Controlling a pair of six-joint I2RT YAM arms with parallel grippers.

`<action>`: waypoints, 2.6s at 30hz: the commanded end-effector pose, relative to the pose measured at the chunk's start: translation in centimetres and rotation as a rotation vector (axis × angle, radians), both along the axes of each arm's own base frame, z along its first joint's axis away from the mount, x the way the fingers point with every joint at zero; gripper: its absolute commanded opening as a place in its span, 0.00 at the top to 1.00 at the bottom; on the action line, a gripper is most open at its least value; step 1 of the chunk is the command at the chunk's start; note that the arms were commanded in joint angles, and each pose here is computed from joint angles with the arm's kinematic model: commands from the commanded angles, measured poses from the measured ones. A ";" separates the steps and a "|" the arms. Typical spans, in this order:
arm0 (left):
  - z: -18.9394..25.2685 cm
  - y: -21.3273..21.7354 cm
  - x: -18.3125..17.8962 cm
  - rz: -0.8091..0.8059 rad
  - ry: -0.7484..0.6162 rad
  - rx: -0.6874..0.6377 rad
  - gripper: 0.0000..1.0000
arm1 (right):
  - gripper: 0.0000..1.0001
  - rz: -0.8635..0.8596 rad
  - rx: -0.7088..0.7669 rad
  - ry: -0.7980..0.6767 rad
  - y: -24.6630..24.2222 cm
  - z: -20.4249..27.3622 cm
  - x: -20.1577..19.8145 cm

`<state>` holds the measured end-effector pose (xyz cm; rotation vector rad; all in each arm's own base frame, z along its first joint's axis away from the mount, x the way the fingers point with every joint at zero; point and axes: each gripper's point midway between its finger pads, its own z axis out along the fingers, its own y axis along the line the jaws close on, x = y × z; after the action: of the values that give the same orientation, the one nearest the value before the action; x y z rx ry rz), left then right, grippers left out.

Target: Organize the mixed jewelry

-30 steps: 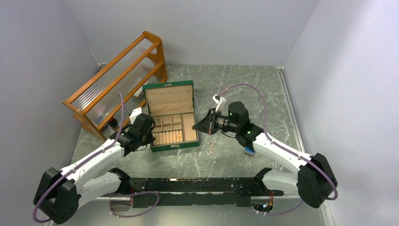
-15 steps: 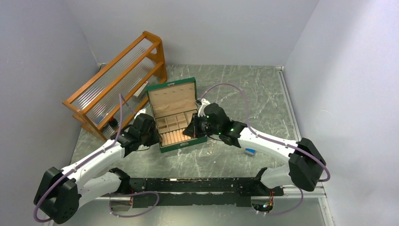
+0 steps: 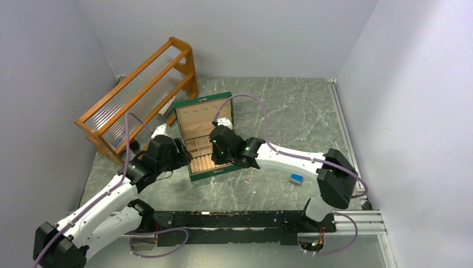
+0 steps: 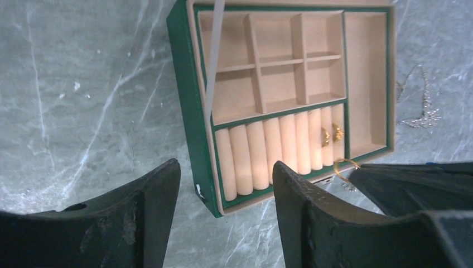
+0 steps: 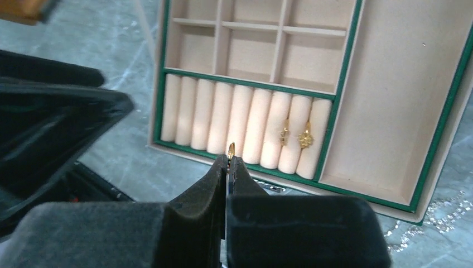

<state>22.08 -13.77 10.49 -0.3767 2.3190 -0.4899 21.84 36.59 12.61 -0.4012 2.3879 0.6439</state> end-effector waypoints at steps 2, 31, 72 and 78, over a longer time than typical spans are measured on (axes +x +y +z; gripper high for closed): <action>4.6 0.8 1.2 -0.031 -0.148 0.056 0.32 | 1.00 -0.068 -0.169 -0.019 -1.3 -1.7 0.9; 6.2 0.9 1.1 -0.072 -0.208 0.072 0.30 | 1.00 -0.043 -0.287 -0.007 0.0 -5.4 1.7; 6.2 0.8 1.1 -0.075 -0.205 0.070 0.30 | 0.81 -0.064 -0.321 -0.013 0.2 -5.9 2.5; 6.6 0.7 1.1 -0.081 -0.218 0.062 0.29 | 0.71 -0.045 -0.219 -0.050 1.4 -2.5 2.7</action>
<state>23.01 -12.71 15.69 -0.2173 2.1767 -0.4447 23.83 37.26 6.96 -0.4761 2.4920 0.2810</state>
